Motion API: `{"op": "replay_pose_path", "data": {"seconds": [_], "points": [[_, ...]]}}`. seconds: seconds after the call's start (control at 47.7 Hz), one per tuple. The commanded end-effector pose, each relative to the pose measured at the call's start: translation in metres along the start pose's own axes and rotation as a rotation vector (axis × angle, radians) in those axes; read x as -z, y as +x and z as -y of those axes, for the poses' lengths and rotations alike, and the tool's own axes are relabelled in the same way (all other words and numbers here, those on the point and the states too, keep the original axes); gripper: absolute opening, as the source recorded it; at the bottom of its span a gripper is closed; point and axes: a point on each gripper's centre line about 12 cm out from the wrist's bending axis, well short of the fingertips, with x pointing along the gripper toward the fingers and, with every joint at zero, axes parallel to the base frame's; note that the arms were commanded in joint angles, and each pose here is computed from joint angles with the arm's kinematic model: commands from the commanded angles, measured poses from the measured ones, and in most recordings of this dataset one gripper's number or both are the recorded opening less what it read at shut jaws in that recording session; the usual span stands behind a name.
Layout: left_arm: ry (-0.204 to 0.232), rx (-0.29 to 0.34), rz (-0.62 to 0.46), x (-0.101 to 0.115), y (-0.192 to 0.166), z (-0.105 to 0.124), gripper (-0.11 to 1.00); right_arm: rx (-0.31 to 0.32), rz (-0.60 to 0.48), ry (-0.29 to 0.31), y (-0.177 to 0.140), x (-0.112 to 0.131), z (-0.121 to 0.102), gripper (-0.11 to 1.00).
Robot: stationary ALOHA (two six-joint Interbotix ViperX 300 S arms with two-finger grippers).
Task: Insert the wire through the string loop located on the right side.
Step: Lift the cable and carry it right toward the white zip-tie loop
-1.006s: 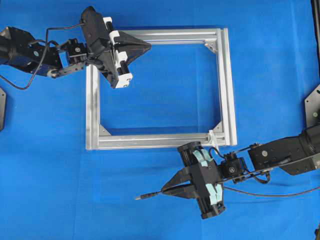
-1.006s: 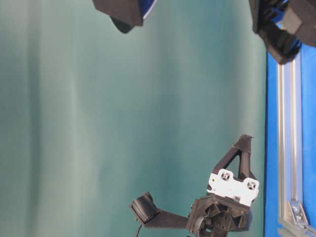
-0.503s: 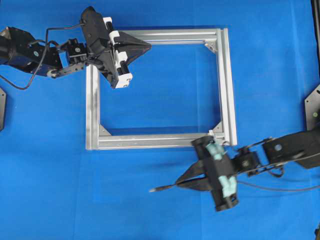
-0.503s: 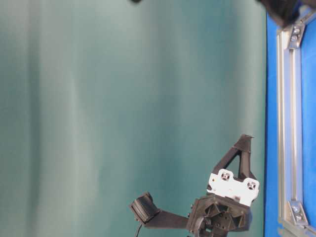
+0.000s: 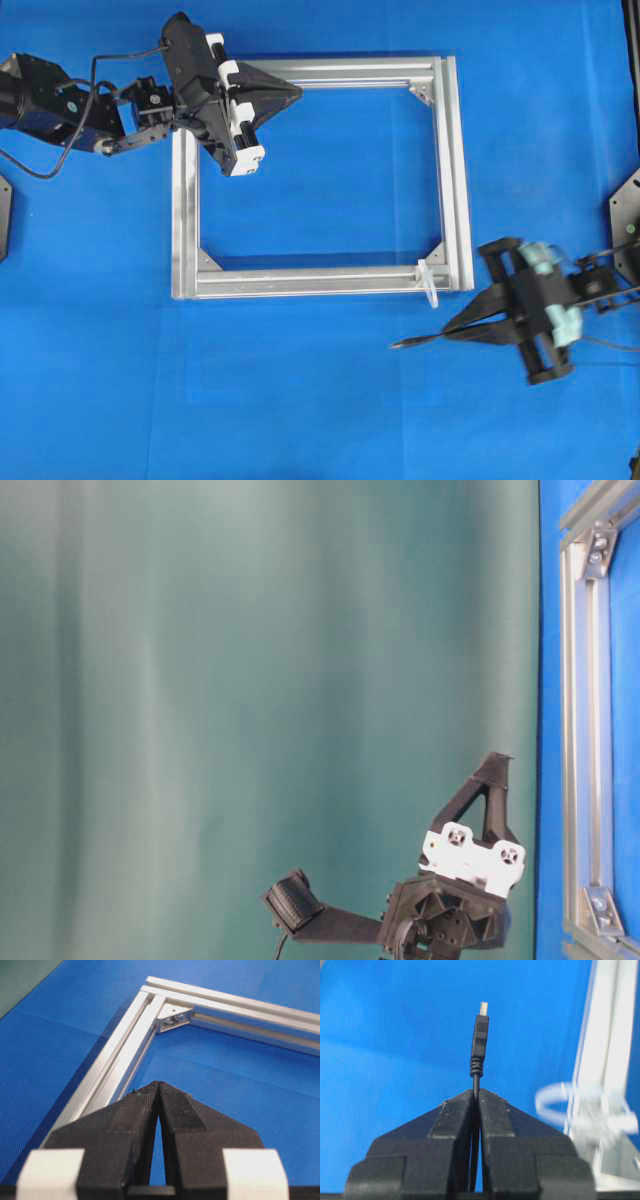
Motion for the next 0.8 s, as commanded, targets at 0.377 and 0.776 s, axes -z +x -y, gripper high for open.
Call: {"op": "replay_pose_path", "data": {"seconds": [0.377, 0.776], "points": [[0.002, 0.004, 0.055, -0.018, 0.000, 0.001, 0.00, -0.023, 0.008, 0.006, -0.056, 0.020, 0.008, -0.04], [0.000, 0.004, 0.057, -0.019, 0.001, 0.001, 0.00, 0.051, 0.025, 0.030, -0.055, 0.020, 0.025, -0.04]]}}
